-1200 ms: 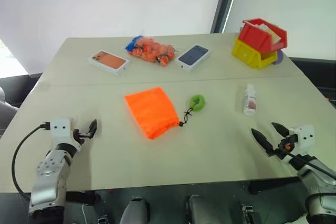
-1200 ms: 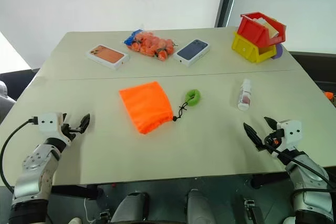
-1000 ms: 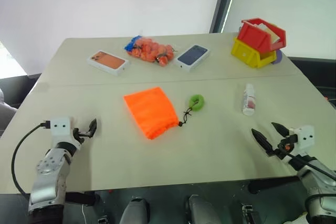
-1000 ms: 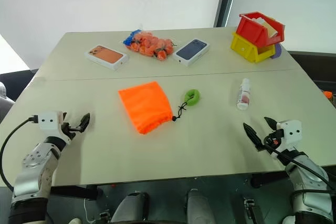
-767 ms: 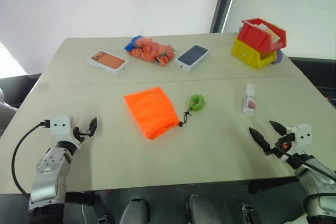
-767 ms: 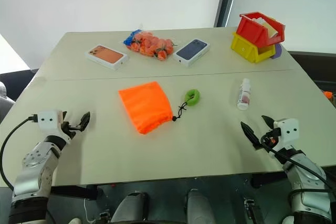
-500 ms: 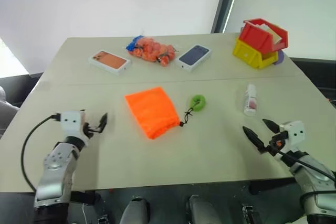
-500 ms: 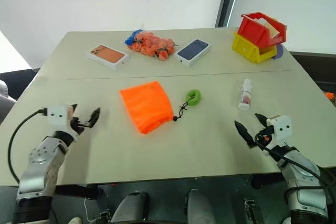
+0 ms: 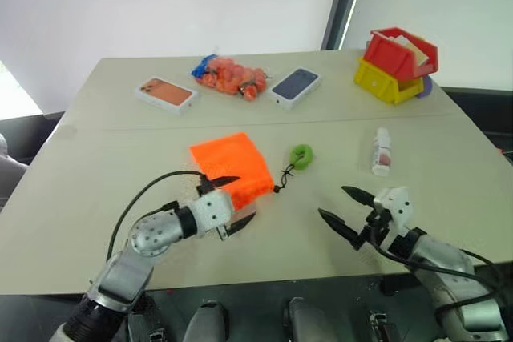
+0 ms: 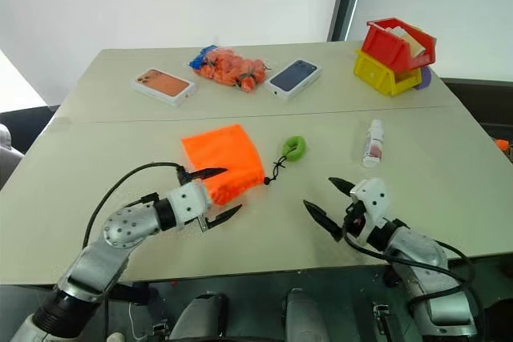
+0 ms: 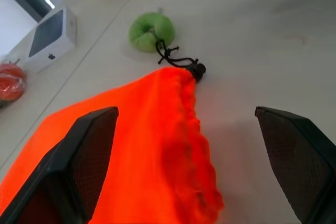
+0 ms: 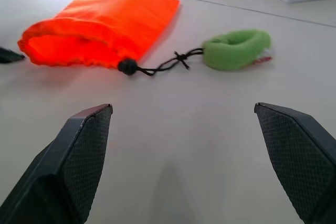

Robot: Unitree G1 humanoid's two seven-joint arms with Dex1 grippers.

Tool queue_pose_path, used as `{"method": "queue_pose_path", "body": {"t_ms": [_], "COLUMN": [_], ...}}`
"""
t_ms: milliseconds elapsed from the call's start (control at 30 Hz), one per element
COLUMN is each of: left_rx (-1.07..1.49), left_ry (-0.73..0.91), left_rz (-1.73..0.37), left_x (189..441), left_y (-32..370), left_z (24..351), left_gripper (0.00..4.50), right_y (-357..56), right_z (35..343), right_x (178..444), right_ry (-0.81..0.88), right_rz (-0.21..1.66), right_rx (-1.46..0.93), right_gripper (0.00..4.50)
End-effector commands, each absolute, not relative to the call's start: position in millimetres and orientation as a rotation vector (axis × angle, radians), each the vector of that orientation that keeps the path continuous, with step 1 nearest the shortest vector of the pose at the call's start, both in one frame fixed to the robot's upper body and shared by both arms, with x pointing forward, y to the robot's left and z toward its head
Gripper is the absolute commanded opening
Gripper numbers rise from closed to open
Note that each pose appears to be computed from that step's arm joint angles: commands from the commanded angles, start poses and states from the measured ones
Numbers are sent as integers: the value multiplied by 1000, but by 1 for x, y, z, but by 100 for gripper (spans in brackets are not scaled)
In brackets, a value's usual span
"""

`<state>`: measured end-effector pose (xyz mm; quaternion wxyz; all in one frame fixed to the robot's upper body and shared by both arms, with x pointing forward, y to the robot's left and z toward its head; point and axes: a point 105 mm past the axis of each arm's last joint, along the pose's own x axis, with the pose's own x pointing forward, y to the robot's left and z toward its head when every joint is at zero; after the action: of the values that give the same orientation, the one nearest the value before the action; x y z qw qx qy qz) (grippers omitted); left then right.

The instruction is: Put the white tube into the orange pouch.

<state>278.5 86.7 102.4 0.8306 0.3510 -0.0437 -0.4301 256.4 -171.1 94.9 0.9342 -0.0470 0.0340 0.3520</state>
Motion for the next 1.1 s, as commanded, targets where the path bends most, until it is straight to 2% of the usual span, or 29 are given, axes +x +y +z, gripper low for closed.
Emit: {"method": "queue_pose_path", "body": {"t_ms": [33, 200, 333, 433, 667, 700, 833, 1033, 1100], "left_rx": [843, 915, 863, 833, 837, 816, 611, 453, 409], "left_ry": [-127, -117, -126, -135, -107, -94, -29, -14, -17], "left_rz": [-786, -708, -658, -628, -644, -639, -669, -719, -700], "left_x": [292, 300, 305, 306, 306, 307, 306, 302, 306], "left_y": [87, 91, 91, 91, 93, 94, 91, 85, 87], "left_z": [110, 104, 108, 112, 108, 107, 107, 116, 121], "left_gripper": [446, 446, 446, 366, 20, 8, 8, 8, 8], "right_y": [-146, -132, -130, -129, -132, -136, -158, -201, -230], "right_z": [109, 104, 104, 104, 105, 105, 112, 123, 122], "right_x": [252, 250, 251, 251, 255, 258, 280, 309, 322], "right_ry": [16, 20, 13, 9, -7, -10, -36, -104, -94], "right_rz": [801, 847, 855, 860, 828, 798, 614, 319, 138], "right_rx": [-126, -146, -143, -144, -148, -143, -97, -176, -212], "right_gripper": [450, 450, 450, 450, 450, 450, 450, 450, 450]}}
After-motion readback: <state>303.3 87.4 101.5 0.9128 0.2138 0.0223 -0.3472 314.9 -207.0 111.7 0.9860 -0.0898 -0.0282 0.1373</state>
